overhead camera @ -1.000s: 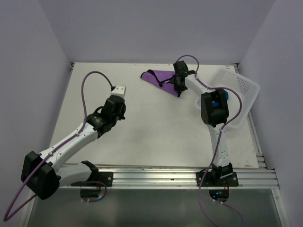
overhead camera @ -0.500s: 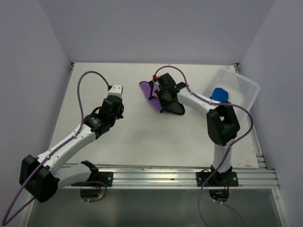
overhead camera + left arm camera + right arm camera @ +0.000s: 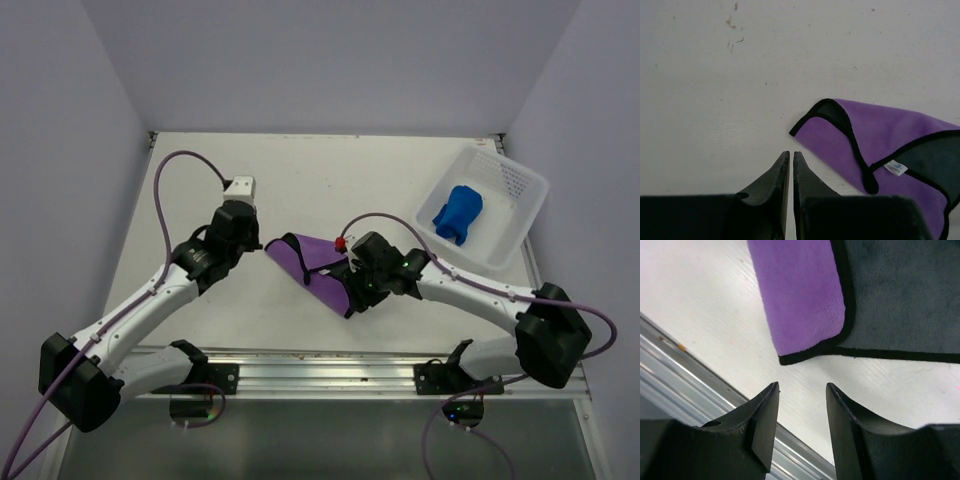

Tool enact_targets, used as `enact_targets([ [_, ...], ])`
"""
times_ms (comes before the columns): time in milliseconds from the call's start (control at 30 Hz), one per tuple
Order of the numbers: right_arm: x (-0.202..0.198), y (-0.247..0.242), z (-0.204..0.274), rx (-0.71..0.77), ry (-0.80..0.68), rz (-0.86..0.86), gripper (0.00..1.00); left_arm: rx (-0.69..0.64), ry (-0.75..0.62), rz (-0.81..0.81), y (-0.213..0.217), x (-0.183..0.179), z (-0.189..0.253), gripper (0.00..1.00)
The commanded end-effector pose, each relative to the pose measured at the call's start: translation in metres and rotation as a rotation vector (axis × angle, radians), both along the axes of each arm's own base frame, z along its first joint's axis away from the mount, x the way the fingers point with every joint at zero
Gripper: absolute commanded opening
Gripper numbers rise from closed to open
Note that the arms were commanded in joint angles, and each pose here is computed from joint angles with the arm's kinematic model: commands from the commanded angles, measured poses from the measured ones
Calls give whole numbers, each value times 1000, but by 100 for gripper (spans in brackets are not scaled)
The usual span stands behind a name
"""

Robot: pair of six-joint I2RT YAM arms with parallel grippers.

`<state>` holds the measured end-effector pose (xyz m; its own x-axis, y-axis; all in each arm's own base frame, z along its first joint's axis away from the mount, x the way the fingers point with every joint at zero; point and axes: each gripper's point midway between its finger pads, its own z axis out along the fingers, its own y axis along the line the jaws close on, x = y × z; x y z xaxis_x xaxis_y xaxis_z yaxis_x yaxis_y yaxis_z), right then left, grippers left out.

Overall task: Roll the towels
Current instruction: Move the towel to the center of the board

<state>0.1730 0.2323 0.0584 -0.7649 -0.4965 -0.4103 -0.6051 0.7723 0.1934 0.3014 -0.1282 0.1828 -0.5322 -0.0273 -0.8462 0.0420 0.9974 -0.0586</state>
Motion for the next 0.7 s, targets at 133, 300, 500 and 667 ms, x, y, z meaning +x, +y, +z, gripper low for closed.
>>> enact_targets([
  [133, 46, 16, 52, 145, -205, -196, 43, -190, 57, -90, -39, -1, -6, 12],
  [300, 64, 52, 44, 221, -134, -295, 39, -215, 100, -75, -45, 0, -23, 14],
  [500, 70, 84, 39, 276, -109, -278, 42, -245, 115, -20, -45, 7, -42, 16],
  [667, 69, 111, 30, 276, -74, -262, 43, -269, 112, 27, -47, 19, -70, 13],
])
